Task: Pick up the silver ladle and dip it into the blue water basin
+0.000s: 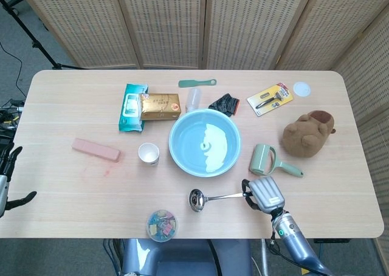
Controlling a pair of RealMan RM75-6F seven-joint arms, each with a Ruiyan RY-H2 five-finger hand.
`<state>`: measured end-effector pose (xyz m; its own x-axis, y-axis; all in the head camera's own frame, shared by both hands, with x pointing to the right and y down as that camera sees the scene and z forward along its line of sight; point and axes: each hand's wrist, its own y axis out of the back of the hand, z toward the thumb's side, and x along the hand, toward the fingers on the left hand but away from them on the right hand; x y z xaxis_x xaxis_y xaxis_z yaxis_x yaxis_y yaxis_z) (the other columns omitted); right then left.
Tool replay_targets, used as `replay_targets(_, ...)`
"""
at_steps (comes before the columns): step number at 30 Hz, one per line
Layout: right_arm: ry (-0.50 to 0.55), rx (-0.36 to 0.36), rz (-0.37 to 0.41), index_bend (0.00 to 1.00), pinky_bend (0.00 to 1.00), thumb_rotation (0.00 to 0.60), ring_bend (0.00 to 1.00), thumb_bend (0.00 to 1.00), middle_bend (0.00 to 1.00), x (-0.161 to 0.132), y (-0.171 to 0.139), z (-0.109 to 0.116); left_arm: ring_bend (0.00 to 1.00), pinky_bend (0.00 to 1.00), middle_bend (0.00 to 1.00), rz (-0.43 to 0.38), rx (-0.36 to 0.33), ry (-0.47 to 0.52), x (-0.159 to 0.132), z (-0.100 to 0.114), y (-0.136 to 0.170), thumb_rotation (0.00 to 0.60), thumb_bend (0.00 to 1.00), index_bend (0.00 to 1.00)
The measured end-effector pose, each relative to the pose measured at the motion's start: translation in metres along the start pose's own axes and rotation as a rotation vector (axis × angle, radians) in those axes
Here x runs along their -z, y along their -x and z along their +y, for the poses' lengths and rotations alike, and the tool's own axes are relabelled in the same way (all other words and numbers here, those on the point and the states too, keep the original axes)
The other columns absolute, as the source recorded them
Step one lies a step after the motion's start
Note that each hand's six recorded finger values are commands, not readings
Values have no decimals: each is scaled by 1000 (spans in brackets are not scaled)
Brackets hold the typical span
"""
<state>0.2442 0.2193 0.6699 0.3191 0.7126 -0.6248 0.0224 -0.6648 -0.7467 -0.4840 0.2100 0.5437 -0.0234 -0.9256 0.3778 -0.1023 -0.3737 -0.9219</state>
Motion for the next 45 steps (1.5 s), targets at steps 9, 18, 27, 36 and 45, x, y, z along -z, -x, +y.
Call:
replay_targets(9, 34, 77, 15, 833, 927, 600, 787, 1000, 872, -13, -5, 44, 0, 0, 0, -8, 1, 3, -1, 1, 2, 600, 19, 0)
replay_targets(18, -45, 170, 7, 834, 927, 600, 788, 1000, 873, -30, 14, 88, 0, 0, 0, -15, -7, 15, -2, 4, 4, 600, 21, 0)
replay_targets(27, -299, 278, -64, 844, 927, 600, 792, 1000, 880, -67, 59, 121, 0, 0, 0, -32, -14, 38, -4, 9, 9, 600, 22, 0)
replay_targets(36, -453, 349, -194, 844, 928, 600, 792, 1000, 880, -105, 108, 135, 0, 0, 0, -39, -17, 56, -3, 12, 11, 600, 24, 0)
replay_targets(45, -594, 392, -311, 844, 928, 600, 792, 1000, 881, -86, 136, 124, 0, 0, 0, -23, -28, 69, 4, 16, 8, 600, 24, 0)
